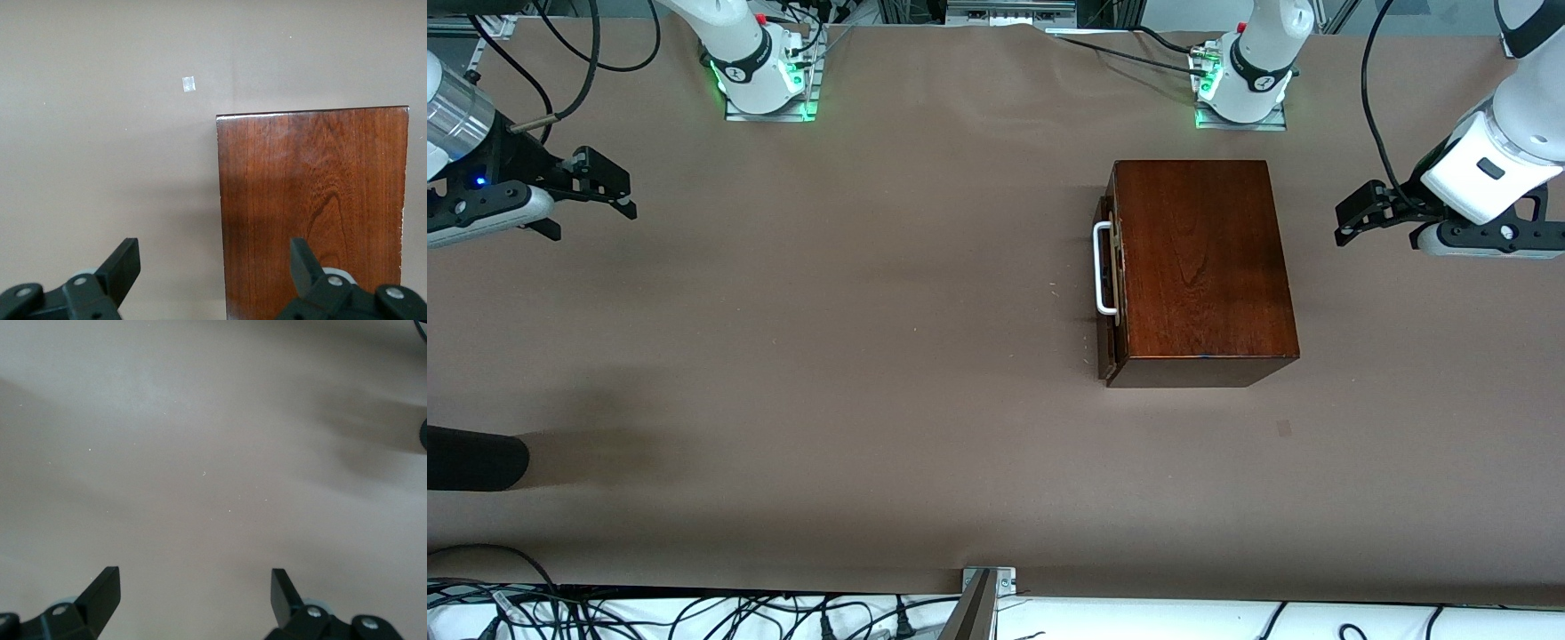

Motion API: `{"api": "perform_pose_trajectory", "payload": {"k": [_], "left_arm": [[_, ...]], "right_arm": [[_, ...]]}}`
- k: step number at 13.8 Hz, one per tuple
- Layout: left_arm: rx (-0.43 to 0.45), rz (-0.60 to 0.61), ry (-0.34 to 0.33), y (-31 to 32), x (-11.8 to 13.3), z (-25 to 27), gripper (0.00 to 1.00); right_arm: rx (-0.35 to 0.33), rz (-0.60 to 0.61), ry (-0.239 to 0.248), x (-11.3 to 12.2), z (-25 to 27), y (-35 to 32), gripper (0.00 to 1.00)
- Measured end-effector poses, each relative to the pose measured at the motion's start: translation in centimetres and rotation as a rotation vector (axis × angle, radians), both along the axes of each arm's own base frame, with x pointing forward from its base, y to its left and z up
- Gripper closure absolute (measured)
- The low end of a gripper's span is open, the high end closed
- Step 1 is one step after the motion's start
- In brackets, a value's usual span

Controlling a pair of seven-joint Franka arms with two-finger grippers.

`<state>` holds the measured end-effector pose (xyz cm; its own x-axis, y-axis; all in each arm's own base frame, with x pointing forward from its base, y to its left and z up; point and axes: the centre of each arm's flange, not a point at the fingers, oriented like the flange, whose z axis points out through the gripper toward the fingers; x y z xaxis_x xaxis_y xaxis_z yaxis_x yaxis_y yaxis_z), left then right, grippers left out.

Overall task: Open drawer, take yellow block, close drawer
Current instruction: 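Move the left gripper toward the white drawer handle of the wooden cabinet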

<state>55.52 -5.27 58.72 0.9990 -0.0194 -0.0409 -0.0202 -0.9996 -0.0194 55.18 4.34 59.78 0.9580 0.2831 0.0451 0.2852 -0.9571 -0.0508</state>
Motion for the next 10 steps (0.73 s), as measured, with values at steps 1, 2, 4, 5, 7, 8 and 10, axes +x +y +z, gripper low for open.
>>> {"api": "perform_pose_trajectory", "payload": {"k": [1, 2, 4, 5, 7, 8, 10], "left_arm": [[0.000, 0.001, 0.000, 0.0, 0.0, 0.0, 0.00], [0.000, 0.002, 0.001, 0.0, 0.0, 0.0, 0.00], [0.000, 0.003, 0.002, 0.0, 0.0, 0.0, 0.00], [0.000, 0.003, 0.003, 0.0, 0.0, 0.0, 0.00], [0.002, 0.004, 0.019, 0.0, -0.1, -0.3, 0.00], [0.004, 0.005, 0.041, 0.1, -0.2, -0.7, 0.00], [0.008, 0.003, 0.084, 0.0, -0.2, -1.6, 0.00]], "right_arm": [[0.000, 0.000, 0.000, 0.0, 0.0, 0.0, 0.00], [0.000, 0.000, 0.000, 0.0, 0.0, 0.0, 0.00], [0.000, 0.000, 0.000, 0.0, 0.0, 0.0, 0.00], [0.000, 0.000, 0.000, 0.0, 0.0, 0.0, 0.00], [0.000, 0.000, 0.000, 0.0, 0.0, 0.0, 0.00], [0.000, 0.000, 0.000, 0.0, 0.0, 0.0, 0.00], [0.000, 0.000, 0.000, 0.0, 0.0, 0.0, 0.00]]}}
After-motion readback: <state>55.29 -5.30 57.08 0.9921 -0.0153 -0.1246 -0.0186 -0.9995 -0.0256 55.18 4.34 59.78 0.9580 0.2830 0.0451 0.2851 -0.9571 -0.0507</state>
